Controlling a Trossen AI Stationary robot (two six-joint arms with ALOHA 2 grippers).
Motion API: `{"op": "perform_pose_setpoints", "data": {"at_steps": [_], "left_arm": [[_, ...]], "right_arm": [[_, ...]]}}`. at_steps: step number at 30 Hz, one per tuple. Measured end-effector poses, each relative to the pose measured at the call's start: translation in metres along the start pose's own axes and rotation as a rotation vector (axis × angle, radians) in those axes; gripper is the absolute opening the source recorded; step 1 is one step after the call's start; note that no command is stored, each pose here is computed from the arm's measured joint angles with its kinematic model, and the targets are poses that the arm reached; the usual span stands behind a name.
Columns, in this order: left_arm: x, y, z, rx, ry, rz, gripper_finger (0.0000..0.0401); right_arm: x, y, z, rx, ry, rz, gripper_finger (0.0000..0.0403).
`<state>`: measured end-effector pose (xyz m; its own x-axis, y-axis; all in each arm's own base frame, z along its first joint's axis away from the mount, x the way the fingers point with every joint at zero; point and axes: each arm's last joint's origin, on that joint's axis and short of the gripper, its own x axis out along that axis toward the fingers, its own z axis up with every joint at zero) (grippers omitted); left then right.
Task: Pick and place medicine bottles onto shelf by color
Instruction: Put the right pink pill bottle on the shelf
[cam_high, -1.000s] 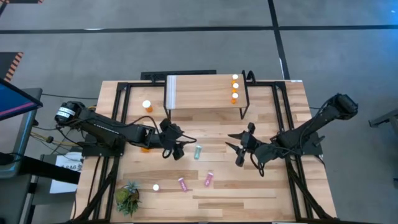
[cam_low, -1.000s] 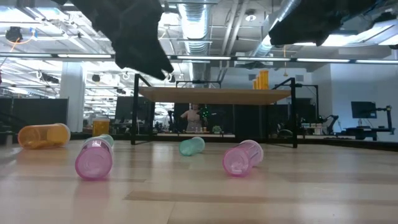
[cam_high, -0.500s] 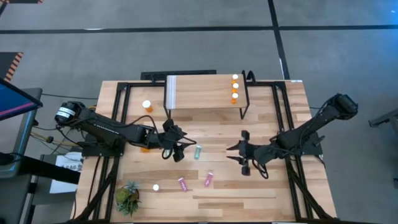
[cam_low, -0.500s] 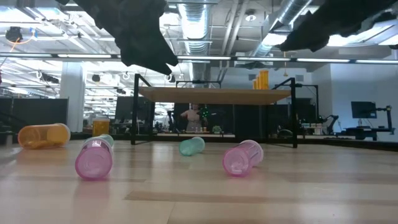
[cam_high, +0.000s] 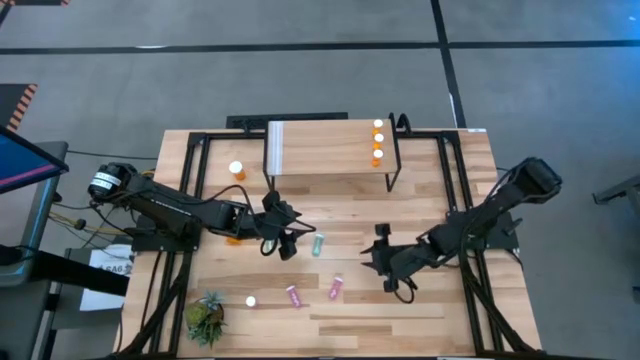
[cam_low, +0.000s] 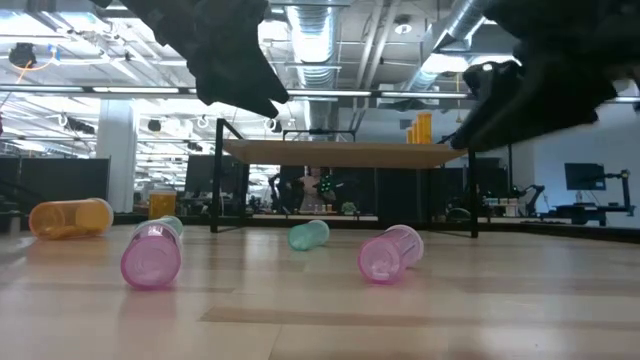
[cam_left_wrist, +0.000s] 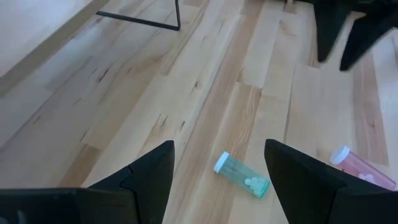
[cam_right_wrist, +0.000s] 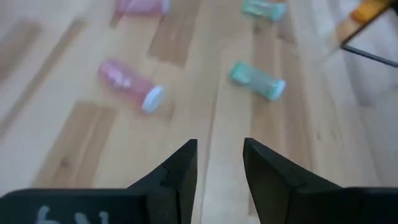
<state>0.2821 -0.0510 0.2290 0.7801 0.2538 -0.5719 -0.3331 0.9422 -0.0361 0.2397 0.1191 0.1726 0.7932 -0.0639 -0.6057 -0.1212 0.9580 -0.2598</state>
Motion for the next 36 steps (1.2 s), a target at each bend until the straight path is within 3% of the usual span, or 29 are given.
{"op": "perform_pose_setpoints", "data": {"at_steps": [4, 20, 25, 36], "left_arm": [[0.000, 0.000, 0.000, 0.013, 0.000, 0.000, 0.0238], [0.000, 0.000, 0.000, 0.019, -0.002, 0.000, 0.0238], [0.000, 0.000, 0.000, 0.019, -0.002, 0.000, 0.0238], [0.000, 0.000, 0.000, 0.030, -0.001, -0.002, 0.0238]], "right_arm": [[0.010, 0.007, -0.006, -0.089, 0.047, 0.005, 0.0146], [0.013, 0.011, 0.012, -0.104, 0.021, 0.021, 0.0122], [0.013, 0.013, 0.015, -0.110, -0.009, 0.110, 0.0120], [0.016, 0.011, 0.012, -0.203, -0.104, 0.183, 0.0120]]}}
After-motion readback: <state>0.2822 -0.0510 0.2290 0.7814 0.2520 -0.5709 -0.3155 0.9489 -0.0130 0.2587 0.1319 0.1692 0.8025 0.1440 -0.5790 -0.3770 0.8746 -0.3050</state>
